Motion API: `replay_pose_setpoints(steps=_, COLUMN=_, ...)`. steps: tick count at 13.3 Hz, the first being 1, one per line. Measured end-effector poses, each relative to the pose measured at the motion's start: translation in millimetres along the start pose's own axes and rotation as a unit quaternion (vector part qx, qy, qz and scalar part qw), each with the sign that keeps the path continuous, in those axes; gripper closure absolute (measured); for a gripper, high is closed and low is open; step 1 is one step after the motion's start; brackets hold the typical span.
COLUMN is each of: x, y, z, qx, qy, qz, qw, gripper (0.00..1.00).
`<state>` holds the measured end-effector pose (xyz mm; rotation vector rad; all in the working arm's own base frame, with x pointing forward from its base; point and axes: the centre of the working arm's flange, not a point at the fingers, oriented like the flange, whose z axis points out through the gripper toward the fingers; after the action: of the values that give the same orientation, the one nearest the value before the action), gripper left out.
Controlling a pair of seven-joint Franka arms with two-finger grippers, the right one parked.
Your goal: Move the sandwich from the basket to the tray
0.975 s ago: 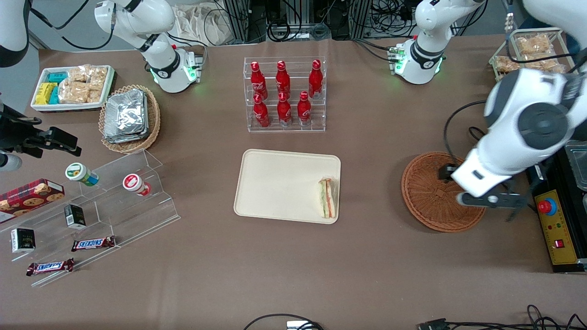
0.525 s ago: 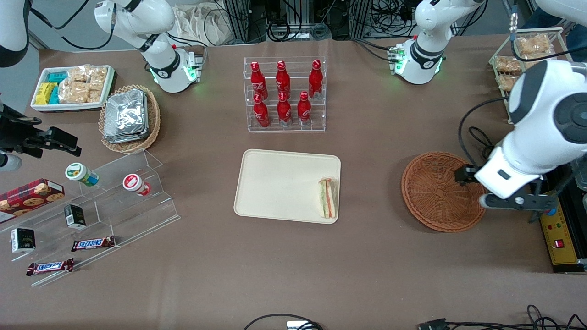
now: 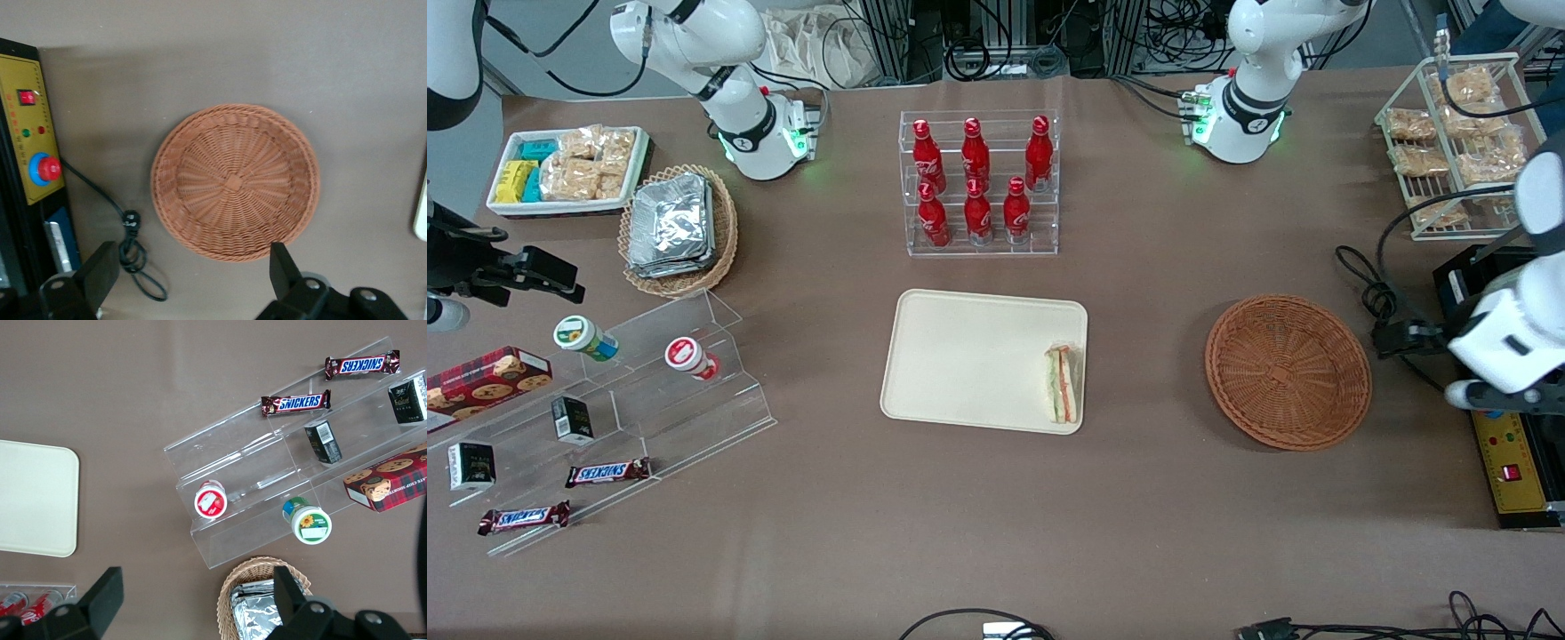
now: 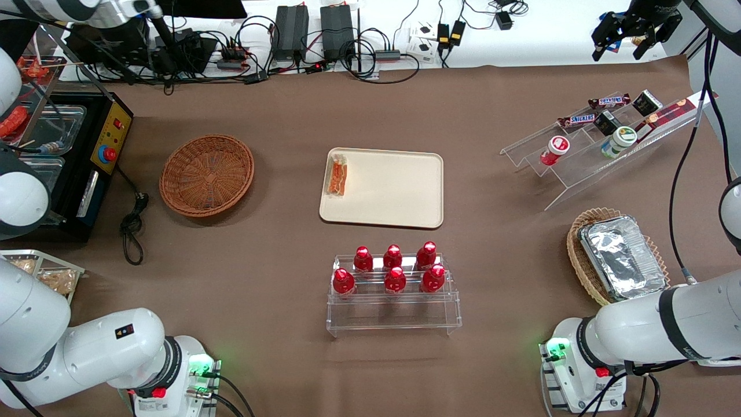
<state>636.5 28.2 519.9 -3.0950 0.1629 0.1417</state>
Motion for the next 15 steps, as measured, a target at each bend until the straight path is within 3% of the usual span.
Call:
replay_pose_setpoints(steps=3, x=-3, y=-2, z=-8, qx=0.006, qy=0.006, qz=-0.006, qw=0.9999, gripper=0.0)
replay_pose_setpoints(steps=5, x=-5, y=24, z=-19, qx=0.007, qy=0.009, qz=-0.049, qw=0.9987, gripper=0.0)
replay_pose_setpoints(steps=7, x=-16, y=49, z=-26, qx=0.008, qy=-0.013, qz=-0.093, qw=0.9955, gripper=0.0)
replay_pose_setpoints(steps=10, x=-38, y=56, z=-28, qx=0.011, qy=-0.066, qz=-0.105, qw=0.9923, gripper=0.0)
replay_pose_setpoints(steps=15, x=-41, y=52, z=-26, qx=0.011, qy=-0.066, qz=-0.108, qw=0.9919, gripper=0.0)
